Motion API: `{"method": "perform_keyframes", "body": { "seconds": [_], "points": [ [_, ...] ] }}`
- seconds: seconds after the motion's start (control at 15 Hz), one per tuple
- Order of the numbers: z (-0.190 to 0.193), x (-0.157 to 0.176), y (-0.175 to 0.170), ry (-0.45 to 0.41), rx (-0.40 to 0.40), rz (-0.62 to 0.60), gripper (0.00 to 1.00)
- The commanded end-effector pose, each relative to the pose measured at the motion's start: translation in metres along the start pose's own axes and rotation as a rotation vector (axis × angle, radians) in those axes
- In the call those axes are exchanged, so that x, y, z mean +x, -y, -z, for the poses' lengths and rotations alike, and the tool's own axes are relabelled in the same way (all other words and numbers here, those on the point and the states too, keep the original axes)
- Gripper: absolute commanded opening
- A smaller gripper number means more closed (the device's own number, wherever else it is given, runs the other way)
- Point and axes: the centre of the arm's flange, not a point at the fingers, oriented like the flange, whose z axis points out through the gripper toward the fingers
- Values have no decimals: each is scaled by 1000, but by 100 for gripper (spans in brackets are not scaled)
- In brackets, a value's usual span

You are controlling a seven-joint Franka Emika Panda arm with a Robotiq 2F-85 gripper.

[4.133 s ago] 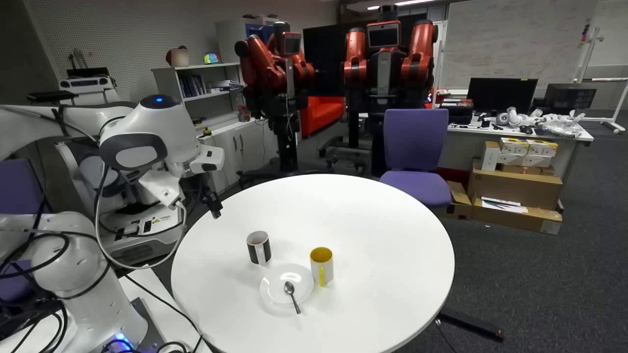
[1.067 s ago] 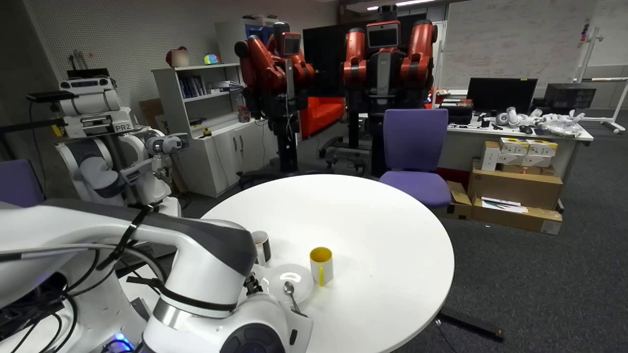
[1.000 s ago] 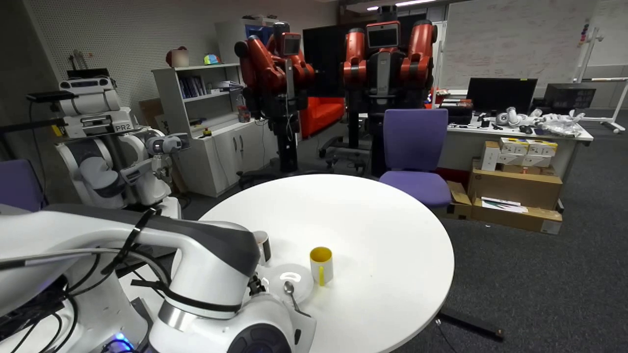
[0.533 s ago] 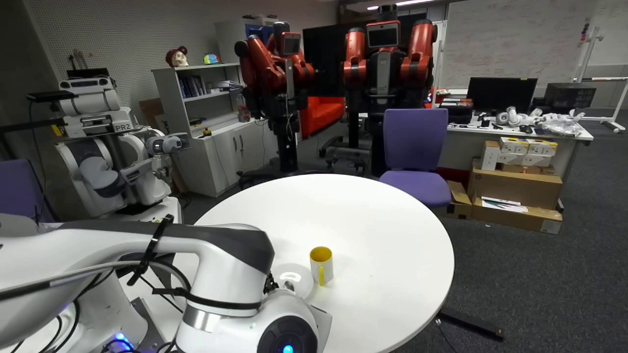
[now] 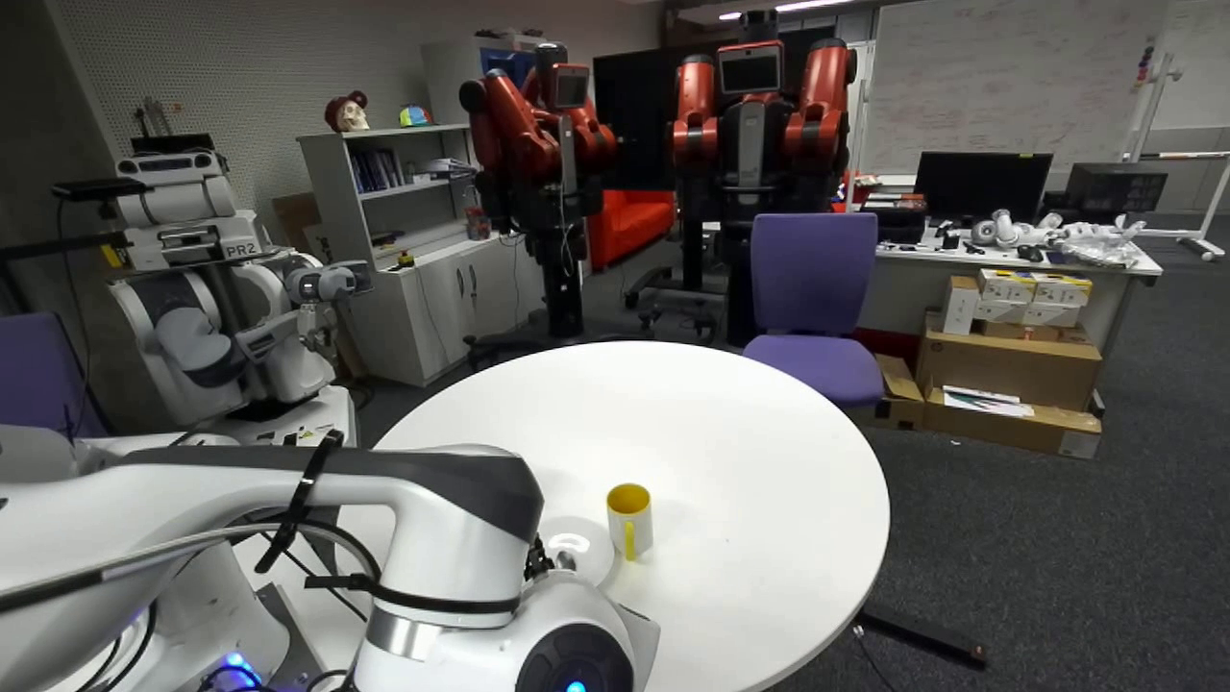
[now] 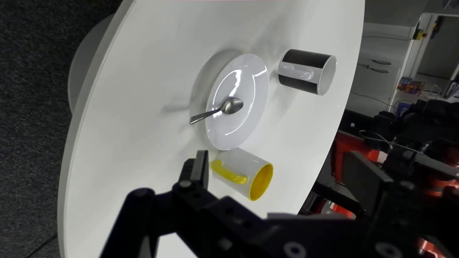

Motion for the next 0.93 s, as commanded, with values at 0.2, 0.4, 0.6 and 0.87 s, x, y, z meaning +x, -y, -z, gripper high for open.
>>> {"method": "perform_keyframes", "body": {
  "seconds": [0.2, 0.4, 0.6, 0.87],
  "points": [
    [-7, 1, 2, 7, -12, 8, 100],
    [-18, 7, -4, 18, -4, 0, 100],
    [-26, 17, -15, 1, 13, -22, 100],
    [-39, 26, -28, -28, 15, -51, 100]
  ]
}}
